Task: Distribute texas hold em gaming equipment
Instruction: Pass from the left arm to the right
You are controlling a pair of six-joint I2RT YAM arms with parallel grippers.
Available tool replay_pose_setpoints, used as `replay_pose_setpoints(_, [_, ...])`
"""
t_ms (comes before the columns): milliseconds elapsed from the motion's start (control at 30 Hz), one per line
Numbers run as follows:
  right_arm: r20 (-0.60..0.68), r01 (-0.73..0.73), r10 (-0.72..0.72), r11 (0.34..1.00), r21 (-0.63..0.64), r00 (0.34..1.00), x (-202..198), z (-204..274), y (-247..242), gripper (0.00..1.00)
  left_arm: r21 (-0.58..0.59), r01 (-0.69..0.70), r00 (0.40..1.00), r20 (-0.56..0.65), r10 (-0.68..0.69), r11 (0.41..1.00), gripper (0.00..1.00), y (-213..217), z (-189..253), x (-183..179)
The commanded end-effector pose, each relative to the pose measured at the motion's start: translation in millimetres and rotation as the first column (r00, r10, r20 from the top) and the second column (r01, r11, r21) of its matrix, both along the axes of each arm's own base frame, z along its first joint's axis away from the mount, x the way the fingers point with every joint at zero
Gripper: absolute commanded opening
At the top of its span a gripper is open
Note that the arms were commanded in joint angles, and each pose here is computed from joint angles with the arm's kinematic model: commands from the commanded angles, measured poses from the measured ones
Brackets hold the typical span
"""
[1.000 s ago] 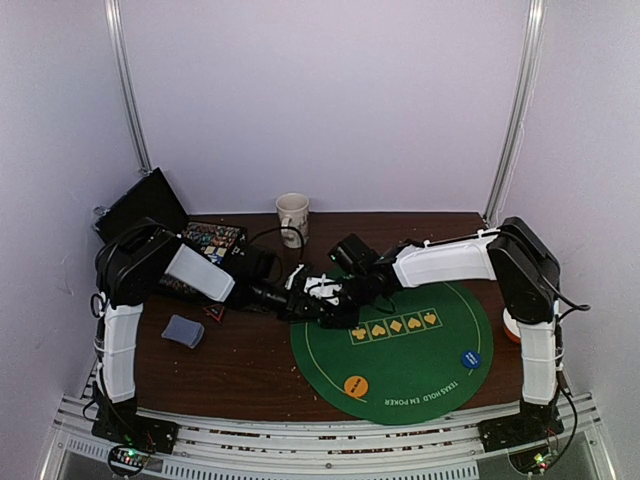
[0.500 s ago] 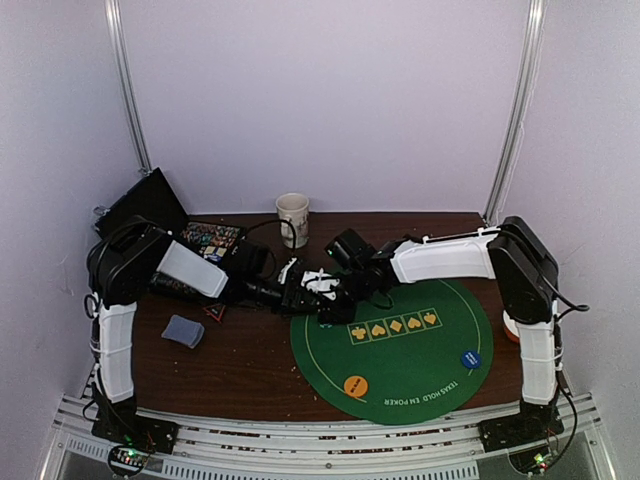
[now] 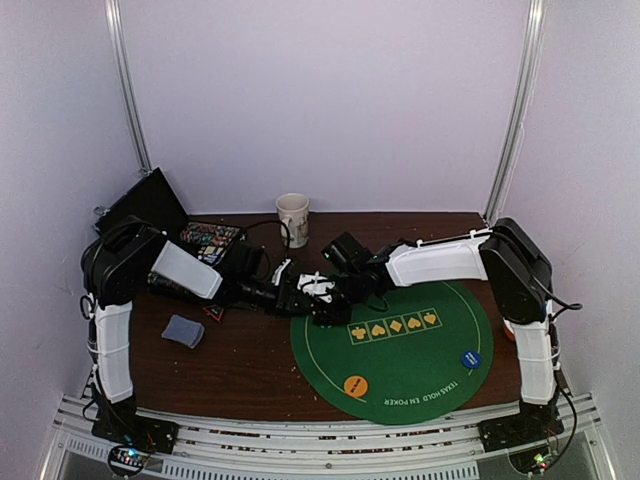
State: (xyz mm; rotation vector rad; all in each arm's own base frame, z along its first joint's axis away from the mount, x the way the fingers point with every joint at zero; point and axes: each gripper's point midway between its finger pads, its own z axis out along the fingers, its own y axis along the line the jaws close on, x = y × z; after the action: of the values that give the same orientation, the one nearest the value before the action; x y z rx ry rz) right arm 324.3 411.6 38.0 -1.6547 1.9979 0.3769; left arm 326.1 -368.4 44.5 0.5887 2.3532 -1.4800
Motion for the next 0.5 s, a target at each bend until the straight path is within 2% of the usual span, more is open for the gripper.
replay_pose_setpoints(0, [-0.131,0.004,-0.033,0.977,-0.213,0.991,-22.6,-55.4,-45.1,0.0,-0.037,-0.055,0.998,0.018,0.056,0.998,0.68,18.2,10.4,13.6])
replay_pose_setpoints(267, [-0.138,0.015,-0.05,0.971,-0.24,0.989,-21.5,-61.5,-60.4,0.0,-0.06,-0.034,0.999,0.039,0.037,0.998,0.69,18.2,19.5,11.6])
replay_pose_setpoints(467, [-0.138,0.016,-0.044,0.98,-0.197,0.99,-18.8,-48.6,-49.0,0.0,-0.025,-0.067,0.996,0.062,0.068,0.997,0.69,27.4,22.7,18.4])
